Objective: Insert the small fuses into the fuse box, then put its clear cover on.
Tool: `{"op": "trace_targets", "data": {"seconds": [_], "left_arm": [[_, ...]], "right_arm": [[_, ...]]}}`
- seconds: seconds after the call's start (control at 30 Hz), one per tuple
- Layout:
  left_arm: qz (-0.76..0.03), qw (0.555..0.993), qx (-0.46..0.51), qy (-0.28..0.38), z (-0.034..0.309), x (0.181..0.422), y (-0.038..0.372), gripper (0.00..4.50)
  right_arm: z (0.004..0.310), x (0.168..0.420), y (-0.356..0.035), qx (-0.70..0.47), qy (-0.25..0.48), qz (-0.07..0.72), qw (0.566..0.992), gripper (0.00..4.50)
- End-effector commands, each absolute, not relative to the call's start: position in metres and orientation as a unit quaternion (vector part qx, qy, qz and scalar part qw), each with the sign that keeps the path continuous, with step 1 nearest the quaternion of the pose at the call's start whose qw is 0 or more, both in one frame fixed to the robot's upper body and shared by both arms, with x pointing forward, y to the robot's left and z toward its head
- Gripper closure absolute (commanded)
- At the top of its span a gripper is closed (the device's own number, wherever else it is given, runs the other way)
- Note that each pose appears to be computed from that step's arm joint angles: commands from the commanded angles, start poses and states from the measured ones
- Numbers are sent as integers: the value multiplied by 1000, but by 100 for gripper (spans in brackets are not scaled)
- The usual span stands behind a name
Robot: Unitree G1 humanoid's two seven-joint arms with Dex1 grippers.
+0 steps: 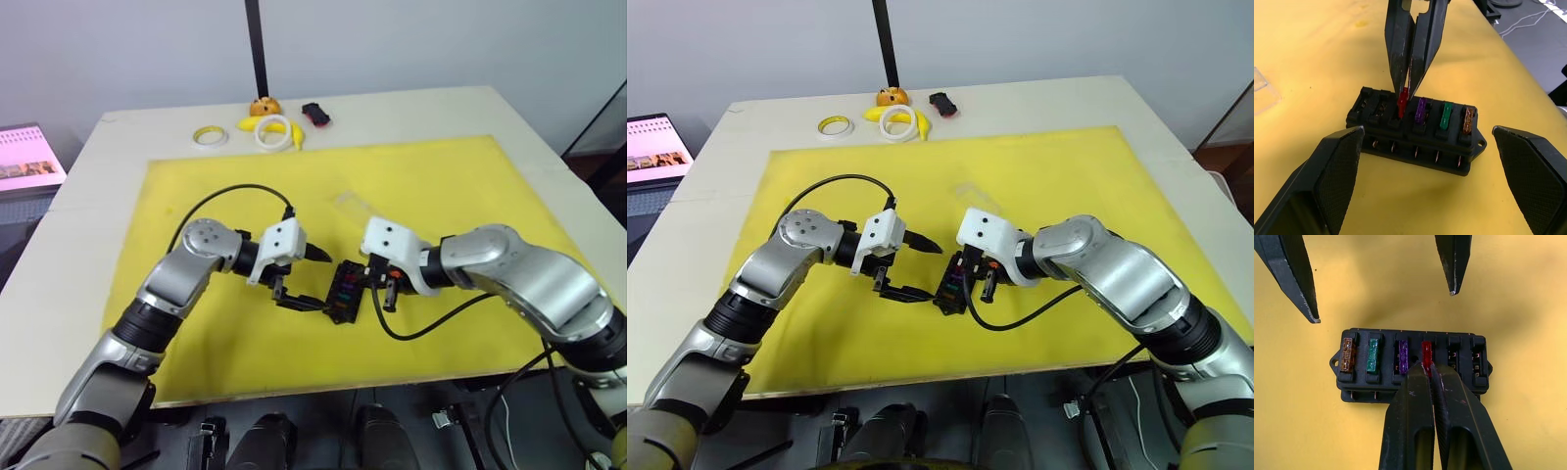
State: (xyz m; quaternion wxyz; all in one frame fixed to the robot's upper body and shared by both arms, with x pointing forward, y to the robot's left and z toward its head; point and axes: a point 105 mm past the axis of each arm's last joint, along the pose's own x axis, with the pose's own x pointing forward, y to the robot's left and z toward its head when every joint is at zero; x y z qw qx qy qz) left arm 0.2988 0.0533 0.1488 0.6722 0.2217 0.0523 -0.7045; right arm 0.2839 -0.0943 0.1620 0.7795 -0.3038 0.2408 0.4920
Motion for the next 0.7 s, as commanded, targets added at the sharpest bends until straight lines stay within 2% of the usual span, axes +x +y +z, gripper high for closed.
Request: {"op": "trace_targets", "data": {"seconds": [0.03,0.33,0.7], "left_arm": [[-699,676,231,30,160,299,54,8],[-698,677,232,30,159,299,55,8],[-698,677,231,30,160,299,54,8]], "right_arm": [[178,286,-92,-311,214,491,785,450],[183,286,-91,-311,210,491,786,450],[173,287,-96,-317,226,487,782,450]]}}
